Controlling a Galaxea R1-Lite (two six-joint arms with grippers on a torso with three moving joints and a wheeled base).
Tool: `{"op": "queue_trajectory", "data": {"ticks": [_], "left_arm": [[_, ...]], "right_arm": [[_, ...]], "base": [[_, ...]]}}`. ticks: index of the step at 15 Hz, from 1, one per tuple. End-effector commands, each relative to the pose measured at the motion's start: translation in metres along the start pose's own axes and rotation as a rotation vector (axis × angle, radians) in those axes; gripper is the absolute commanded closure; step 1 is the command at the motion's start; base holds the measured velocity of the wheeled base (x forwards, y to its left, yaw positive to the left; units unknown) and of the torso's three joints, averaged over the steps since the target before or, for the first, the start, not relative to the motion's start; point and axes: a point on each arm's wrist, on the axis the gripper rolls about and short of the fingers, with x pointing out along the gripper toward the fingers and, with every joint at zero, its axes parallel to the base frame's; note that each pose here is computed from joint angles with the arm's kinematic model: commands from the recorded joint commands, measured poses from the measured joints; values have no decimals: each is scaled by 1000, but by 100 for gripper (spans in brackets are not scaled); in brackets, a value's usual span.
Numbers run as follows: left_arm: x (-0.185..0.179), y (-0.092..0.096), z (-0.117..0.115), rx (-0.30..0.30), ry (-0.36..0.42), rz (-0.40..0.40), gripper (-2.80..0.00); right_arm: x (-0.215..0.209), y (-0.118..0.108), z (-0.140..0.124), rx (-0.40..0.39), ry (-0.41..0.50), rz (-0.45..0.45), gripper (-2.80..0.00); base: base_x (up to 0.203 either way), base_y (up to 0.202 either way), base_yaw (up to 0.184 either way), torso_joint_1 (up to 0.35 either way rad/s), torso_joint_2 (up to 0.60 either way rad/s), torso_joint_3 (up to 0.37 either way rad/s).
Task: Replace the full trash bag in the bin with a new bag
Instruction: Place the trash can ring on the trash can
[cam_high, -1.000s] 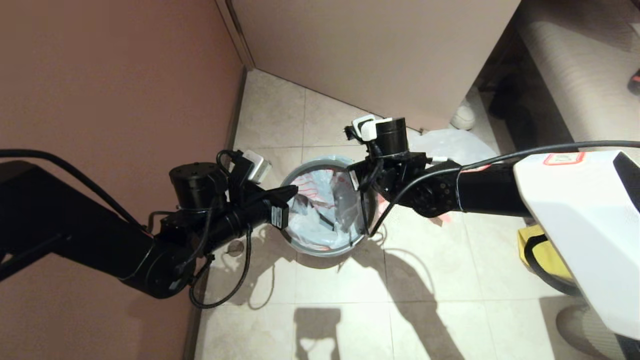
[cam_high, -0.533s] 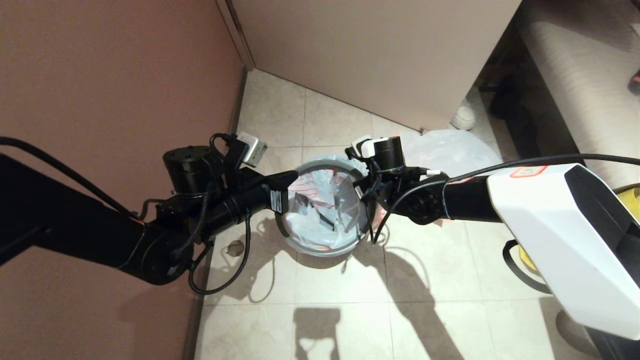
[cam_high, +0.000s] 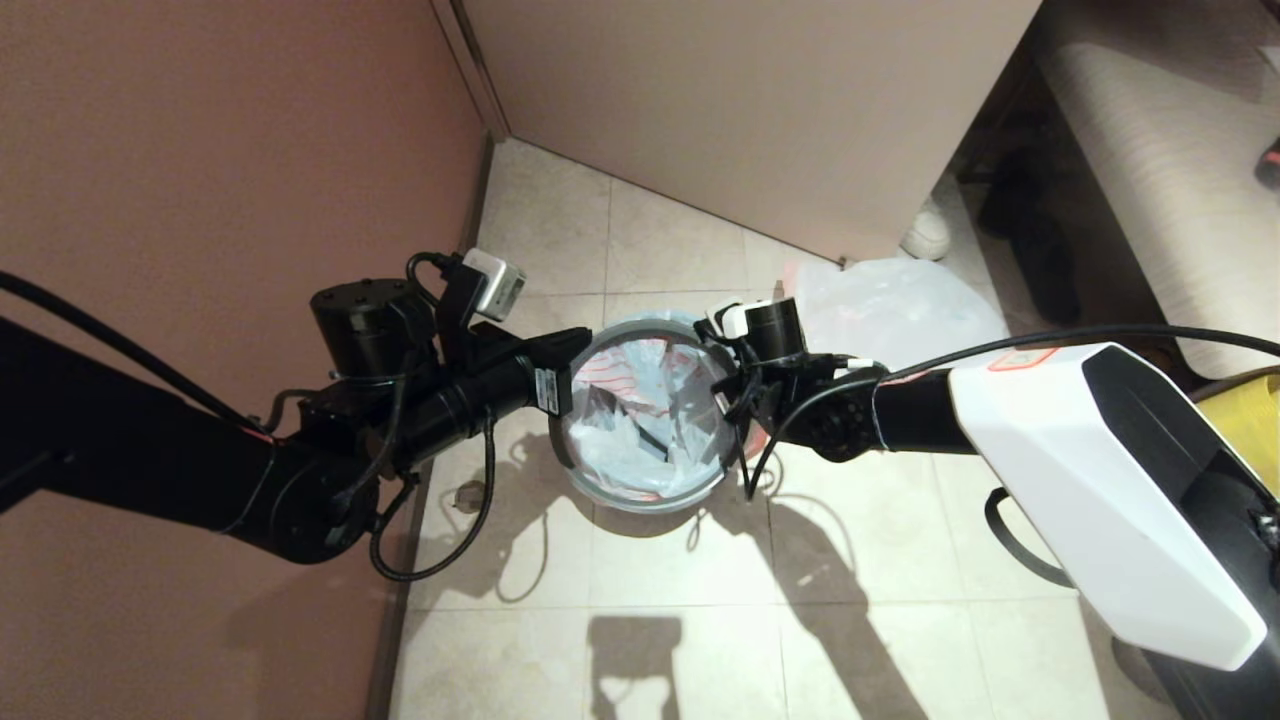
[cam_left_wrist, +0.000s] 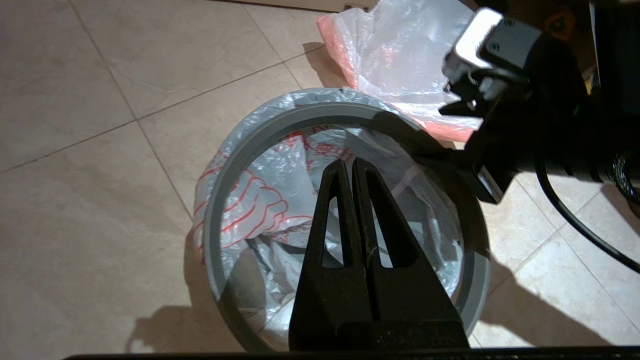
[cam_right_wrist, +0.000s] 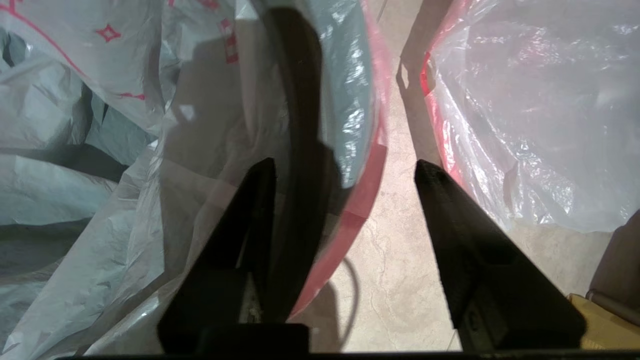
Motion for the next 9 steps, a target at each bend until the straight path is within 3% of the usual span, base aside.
{"op": "queue_trajectory", "data": {"ticks": [1,9], "left_arm": [[0,1,1,-9,-7,3,0],[0,2,0,-13,-6,7,0]], "right_arm": [[15,8,-19,-33,37,0,0],[-12,-13,17,6,-53,0,0]], "base": [[0,0,0,0,0,0],[0,0,0,0,0,0]]}}
